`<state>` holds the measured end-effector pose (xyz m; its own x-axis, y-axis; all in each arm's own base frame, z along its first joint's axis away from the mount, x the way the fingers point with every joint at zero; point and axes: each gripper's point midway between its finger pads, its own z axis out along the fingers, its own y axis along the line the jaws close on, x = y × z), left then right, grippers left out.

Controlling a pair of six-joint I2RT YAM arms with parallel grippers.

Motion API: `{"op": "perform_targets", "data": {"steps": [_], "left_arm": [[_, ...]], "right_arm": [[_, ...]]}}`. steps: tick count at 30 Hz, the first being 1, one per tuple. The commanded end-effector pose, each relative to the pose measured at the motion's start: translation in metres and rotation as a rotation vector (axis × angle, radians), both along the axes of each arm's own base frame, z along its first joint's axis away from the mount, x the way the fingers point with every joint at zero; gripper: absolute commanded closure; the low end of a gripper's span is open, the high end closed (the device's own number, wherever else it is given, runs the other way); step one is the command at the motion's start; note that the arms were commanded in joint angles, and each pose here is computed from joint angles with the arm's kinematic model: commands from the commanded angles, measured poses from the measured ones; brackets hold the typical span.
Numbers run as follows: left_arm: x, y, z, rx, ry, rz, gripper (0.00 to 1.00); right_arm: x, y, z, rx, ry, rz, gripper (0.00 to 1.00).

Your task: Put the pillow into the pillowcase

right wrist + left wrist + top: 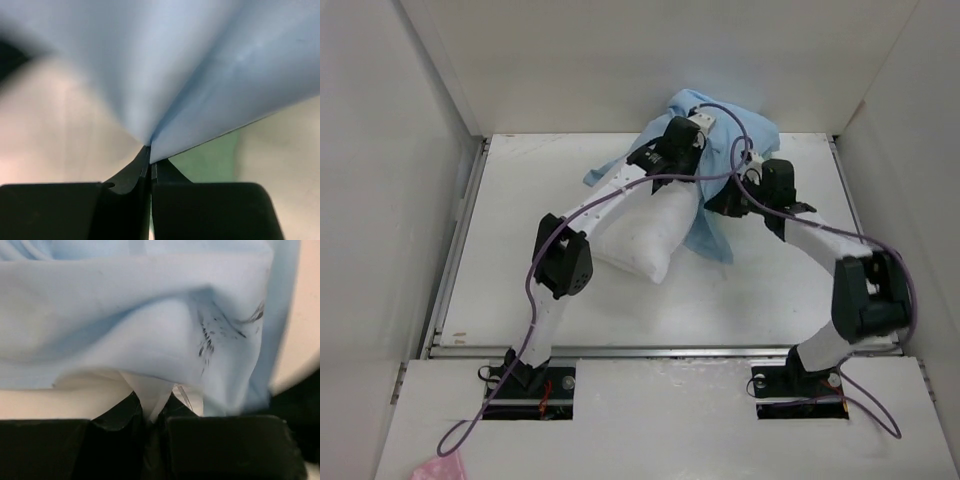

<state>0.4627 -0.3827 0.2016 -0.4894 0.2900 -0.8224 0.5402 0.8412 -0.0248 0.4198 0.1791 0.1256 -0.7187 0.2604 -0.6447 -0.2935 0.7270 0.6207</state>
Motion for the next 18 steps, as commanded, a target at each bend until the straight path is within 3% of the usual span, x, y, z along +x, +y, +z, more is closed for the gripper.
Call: {"op": "perform_targets", "data": {"steps": [1,2,4,8,12,15,16,18], "left_arm": [[0.023,-0.034,0.082,-0.258,-0.166,0.023,1.0],[0.025,-0.038,0.08,-0.291,-0.148,0.041,1.0],[0.025,-0.045,0.084,-0.332,-0.144,0.033,1.0],[0.017,-0.056,0.072,-0.334,-0.114,0.025,1.0],[0.012,-0.058,0.068,-0.35,-0.086,0.017,1.0],[0.009,-0.055,0.058,-0.334,-0.069,0.019,1.0],[0.008,-0.053,0.06,-0.334,-0.069,0.019,1.0],[0.005,-0.051,0.051,-0.324,-0.059,0.021,1.0]], "right_arm": [[-0.086,0.05,0.11,0.041,-0.229,0.296,1.0],[-0.123,0.076,0.116,0.059,-0.239,0.397,1.0],[-0.149,0.09,0.152,0.098,-0.36,0.41,1.0],[-0.131,0.098,0.131,0.071,-0.311,0.402,1.0],[-0.121,0.117,0.084,0.116,-0.151,0.55,1.0],[-0.12,0.121,0.065,0.115,-0.11,0.589,1.0],[-0.113,0.118,0.058,0.08,-0.118,0.55,0.95],[-0.116,0.106,0.063,0.026,-0.152,0.508,0.75]]}}
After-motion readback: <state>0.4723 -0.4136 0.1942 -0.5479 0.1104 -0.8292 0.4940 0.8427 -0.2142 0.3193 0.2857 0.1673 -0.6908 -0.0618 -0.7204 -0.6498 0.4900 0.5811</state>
